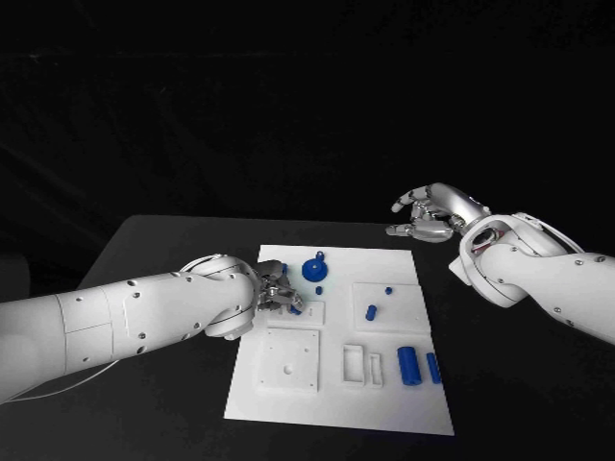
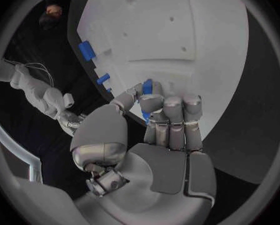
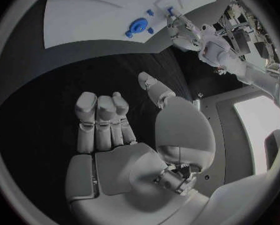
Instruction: Assemble the parts on the task board
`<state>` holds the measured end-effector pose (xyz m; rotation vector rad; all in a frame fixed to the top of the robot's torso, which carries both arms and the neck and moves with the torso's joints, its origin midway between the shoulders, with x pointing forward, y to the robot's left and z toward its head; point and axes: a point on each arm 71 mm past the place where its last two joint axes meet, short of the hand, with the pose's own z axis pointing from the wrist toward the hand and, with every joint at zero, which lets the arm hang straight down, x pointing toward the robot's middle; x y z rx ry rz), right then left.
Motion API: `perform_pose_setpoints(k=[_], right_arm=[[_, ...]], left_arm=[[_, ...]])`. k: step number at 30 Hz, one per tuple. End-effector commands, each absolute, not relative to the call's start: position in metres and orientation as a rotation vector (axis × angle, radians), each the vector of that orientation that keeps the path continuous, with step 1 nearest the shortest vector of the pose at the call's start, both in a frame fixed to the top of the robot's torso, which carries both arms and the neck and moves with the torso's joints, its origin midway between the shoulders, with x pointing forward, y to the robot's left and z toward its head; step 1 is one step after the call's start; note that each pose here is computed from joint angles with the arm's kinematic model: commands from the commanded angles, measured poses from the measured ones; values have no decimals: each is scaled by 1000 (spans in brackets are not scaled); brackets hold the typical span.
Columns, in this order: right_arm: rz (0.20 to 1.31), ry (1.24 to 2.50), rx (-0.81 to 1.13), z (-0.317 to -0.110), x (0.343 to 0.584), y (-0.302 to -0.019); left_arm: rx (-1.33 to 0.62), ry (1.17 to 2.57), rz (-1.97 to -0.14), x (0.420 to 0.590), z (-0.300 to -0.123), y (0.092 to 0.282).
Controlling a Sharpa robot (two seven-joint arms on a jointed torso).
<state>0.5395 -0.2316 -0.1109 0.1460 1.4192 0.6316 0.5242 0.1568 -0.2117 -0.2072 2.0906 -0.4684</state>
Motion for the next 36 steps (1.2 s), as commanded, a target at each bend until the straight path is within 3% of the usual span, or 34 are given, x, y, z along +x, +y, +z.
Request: perform_pose_setpoints(k=[1,36], right_arm=[[639,1426,135,-111,539,-231],[642,1437,132,-112,540,-229]], left_arm=[[-188,2109,-447,524,-216,158],[-165,2153,-443,522,-218,159]])
